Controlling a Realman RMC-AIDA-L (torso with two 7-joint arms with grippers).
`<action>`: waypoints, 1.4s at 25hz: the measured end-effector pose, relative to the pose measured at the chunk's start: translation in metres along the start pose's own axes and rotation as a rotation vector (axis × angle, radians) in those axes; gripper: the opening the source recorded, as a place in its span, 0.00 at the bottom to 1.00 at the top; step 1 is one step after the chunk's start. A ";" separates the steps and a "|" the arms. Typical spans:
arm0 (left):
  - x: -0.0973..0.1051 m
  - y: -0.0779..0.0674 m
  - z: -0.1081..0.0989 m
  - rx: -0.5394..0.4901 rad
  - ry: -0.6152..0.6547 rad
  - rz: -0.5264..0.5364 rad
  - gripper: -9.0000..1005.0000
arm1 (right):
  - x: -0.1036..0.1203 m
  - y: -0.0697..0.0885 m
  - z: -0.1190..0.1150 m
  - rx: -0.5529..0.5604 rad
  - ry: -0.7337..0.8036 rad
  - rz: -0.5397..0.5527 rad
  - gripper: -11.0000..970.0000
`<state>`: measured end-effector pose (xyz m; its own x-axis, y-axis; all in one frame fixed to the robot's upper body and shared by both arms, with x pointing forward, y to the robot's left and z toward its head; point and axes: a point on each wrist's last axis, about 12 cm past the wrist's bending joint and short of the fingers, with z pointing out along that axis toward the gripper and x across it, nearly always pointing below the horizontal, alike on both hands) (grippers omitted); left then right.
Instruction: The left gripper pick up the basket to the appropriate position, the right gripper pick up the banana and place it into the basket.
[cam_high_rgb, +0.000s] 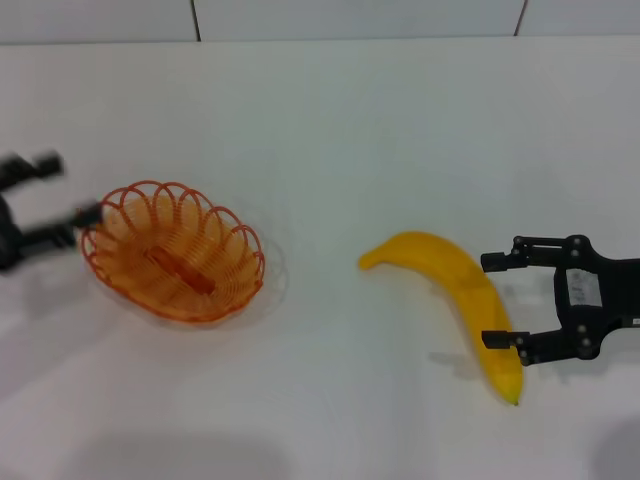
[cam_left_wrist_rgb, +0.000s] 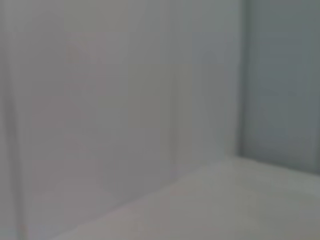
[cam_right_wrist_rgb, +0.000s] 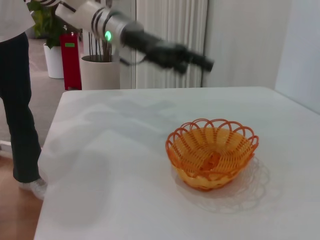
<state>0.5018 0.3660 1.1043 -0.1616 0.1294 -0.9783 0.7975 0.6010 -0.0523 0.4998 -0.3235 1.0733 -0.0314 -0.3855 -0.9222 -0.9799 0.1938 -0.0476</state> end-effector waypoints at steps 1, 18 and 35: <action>-0.006 0.005 -0.004 -0.026 -0.011 -0.030 0.85 | 0.000 0.000 0.000 0.000 0.000 0.000 0.86; -0.112 0.081 0.004 -0.174 0.398 -0.395 0.85 | -0.004 -0.009 0.001 0.048 -0.018 -0.017 0.86; -0.124 0.066 0.093 -0.089 0.851 0.026 0.84 | -0.010 -0.013 0.008 0.036 -0.032 -0.029 0.86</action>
<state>0.6283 0.3160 1.2037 -0.5535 0.6707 -0.4938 0.7642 0.6446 0.0189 0.5146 -0.3154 1.0803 0.0043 -0.3623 -0.9321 -0.9725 0.2157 -0.0883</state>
